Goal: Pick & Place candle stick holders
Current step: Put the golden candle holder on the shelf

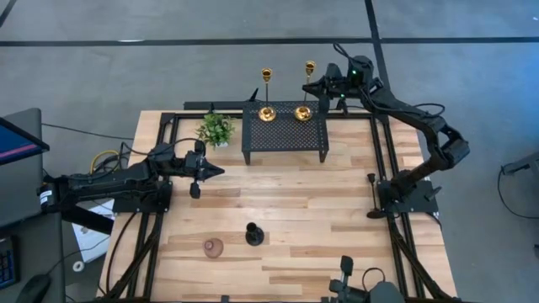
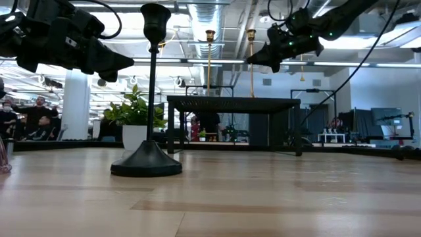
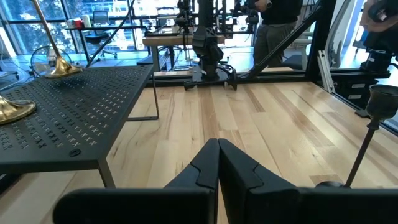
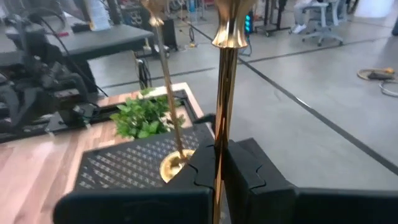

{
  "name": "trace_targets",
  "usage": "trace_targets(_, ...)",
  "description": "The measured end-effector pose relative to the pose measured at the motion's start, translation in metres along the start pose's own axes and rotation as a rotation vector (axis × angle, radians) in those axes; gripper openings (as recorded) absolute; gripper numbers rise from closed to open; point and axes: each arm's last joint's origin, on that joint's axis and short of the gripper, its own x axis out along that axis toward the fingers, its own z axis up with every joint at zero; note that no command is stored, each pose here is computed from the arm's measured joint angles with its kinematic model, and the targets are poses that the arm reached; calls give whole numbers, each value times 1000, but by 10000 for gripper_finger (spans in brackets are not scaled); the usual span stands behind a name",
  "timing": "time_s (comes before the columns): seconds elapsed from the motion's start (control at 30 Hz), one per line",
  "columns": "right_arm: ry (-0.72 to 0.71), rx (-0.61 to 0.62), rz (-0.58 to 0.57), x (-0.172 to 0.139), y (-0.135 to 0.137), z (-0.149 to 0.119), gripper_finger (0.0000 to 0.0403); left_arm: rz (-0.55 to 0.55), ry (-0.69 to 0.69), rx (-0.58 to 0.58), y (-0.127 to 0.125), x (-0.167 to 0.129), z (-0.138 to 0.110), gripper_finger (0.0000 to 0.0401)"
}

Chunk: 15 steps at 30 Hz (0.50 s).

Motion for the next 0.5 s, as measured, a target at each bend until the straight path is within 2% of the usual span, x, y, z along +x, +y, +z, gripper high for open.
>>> trace_targets(0.5, 49, 18, -14, 0, 1, -5, 0, 0, 0, 0, 0, 0, 0, 5)
